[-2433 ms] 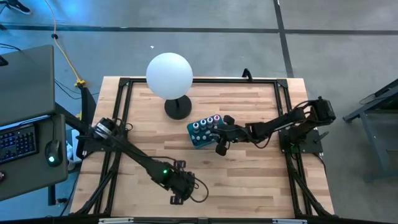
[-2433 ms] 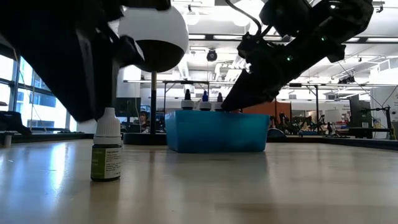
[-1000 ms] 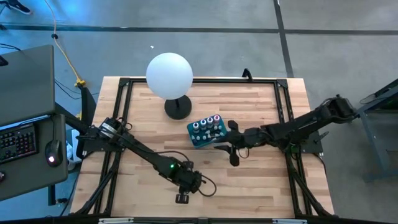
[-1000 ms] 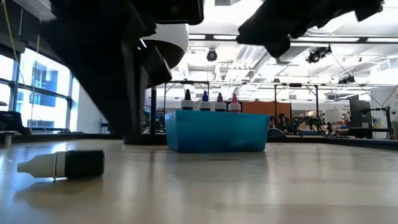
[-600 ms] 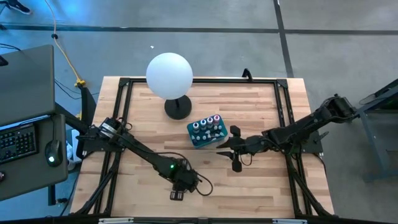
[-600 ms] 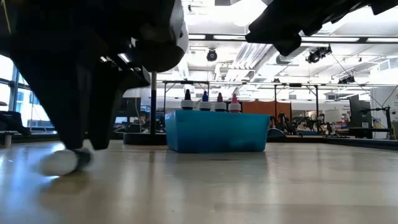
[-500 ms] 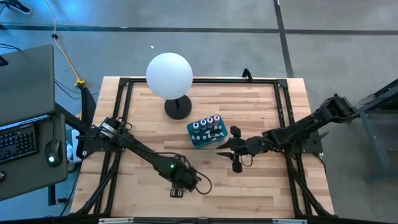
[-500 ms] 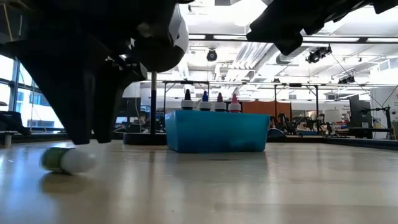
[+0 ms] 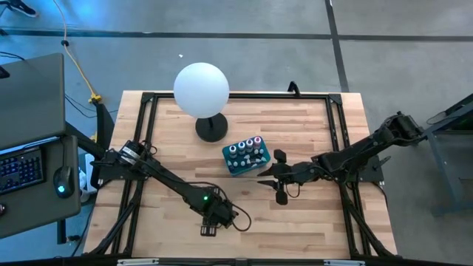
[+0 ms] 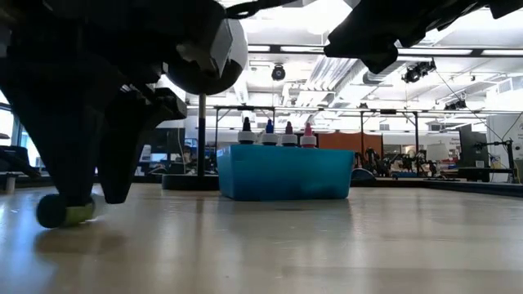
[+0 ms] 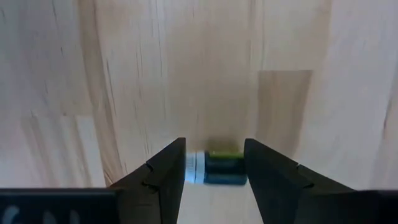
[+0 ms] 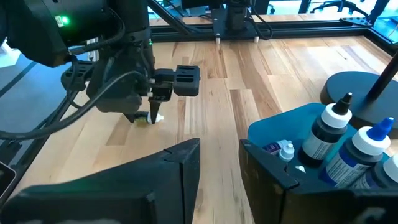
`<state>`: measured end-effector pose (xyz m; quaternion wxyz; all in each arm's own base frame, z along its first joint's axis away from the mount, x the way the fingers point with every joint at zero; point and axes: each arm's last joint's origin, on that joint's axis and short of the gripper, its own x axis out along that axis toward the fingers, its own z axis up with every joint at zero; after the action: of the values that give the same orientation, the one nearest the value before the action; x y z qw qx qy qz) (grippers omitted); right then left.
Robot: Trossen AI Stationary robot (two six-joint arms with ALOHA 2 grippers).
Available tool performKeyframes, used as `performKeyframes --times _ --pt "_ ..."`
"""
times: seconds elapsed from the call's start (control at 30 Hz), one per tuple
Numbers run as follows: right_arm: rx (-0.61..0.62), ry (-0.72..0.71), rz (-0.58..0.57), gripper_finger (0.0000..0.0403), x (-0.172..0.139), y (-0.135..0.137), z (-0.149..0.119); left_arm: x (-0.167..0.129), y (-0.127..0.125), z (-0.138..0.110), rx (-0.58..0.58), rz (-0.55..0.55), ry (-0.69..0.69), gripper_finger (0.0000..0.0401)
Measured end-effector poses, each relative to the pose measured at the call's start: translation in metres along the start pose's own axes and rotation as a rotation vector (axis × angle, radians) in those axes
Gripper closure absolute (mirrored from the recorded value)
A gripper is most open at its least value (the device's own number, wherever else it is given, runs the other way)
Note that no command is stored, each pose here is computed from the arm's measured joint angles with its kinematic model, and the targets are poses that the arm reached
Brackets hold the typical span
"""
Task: Pick & Place food coloring
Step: Put the green food coloring bottle into the bin
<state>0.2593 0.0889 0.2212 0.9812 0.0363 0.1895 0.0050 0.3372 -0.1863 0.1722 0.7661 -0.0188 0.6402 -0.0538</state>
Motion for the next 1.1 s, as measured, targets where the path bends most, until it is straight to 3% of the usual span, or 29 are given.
performKeyframes --times 0.23,0.4,0.63,1.1 --pt "0.0 0.0 0.0 0.0299 0.0 0.0 0.0 0.0 0.0 0.0 0.002 -0.001 -0.001 0.024" --pt "0.0 0.0 0.0 0.0299 0.0 0.0 0.0 -0.014 -0.002 0.002 -0.155 -0.01 0.061 0.024" --pt "0.0 0.002 0.0 0.0299 0.0 0.0 0.0 -0.013 0.004 -0.012 -0.453 0.086 0.179 0.024" --pt "-0.003 0.013 0.021 0.0299 0.0 0.0 -0.001 0.013 0.006 -0.014 -0.469 0.015 0.065 0.024"
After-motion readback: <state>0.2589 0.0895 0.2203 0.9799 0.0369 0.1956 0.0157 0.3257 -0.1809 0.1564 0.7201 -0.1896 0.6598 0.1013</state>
